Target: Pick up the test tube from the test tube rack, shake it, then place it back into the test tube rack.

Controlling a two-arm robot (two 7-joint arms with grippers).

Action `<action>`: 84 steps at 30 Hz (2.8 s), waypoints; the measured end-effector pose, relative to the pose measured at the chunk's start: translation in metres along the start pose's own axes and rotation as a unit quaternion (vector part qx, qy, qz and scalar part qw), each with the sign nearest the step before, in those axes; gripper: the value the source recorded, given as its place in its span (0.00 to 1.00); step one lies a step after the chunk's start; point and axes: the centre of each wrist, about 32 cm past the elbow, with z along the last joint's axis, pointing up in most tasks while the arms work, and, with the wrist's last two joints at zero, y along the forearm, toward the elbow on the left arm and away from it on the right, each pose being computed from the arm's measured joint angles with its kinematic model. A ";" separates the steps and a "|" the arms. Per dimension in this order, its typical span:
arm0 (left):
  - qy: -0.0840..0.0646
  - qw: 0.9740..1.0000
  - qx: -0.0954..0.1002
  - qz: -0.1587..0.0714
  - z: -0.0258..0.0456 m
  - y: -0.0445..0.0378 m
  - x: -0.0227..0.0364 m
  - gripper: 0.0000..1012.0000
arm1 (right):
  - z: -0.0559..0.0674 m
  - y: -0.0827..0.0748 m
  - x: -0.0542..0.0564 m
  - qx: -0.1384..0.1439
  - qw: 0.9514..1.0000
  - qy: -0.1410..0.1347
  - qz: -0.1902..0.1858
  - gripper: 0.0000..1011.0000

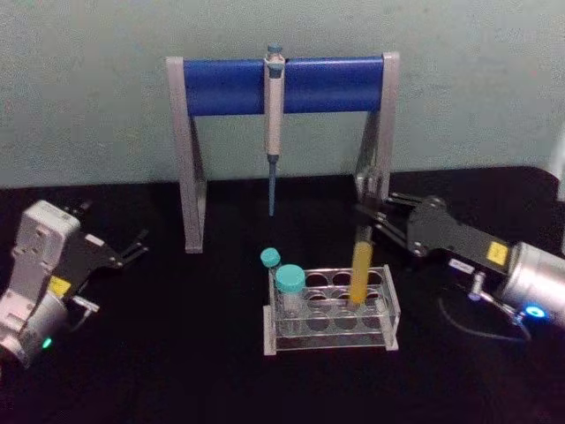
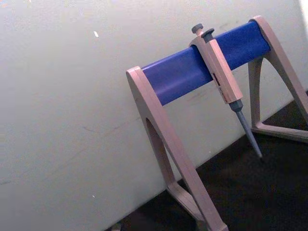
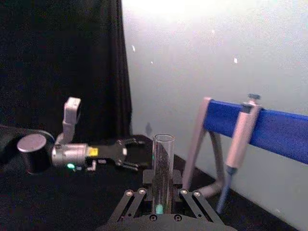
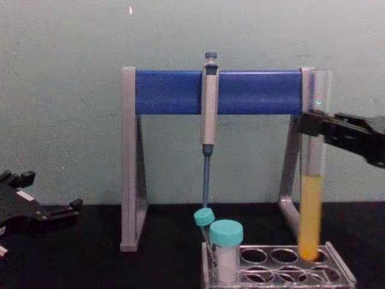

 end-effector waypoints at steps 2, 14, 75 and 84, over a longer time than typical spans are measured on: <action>0.000 1.000 0.000 0.000 0.0000 0.0000 0.0000 0.99 | 0.003 -0.010 -0.003 -0.010 1.000 -0.005 -0.010 0.23; 0.000 1.000 0.000 0.000 0.0000 0.0000 0.0000 0.99 | 0.019 -0.028 -0.006 -0.060 0.991 -0.075 -0.096 0.23; 0.000 1.000 0.000 0.000 0.0000 0.0000 0.0000 0.99 | -0.030 0.011 0.011 0.023 0.998 -0.040 -0.045 0.23; 0.000 1.000 0.000 0.000 0.0000 0.0000 0.0000 0.99 | -0.036 0.017 0.016 0.015 0.998 -0.039 -0.048 0.23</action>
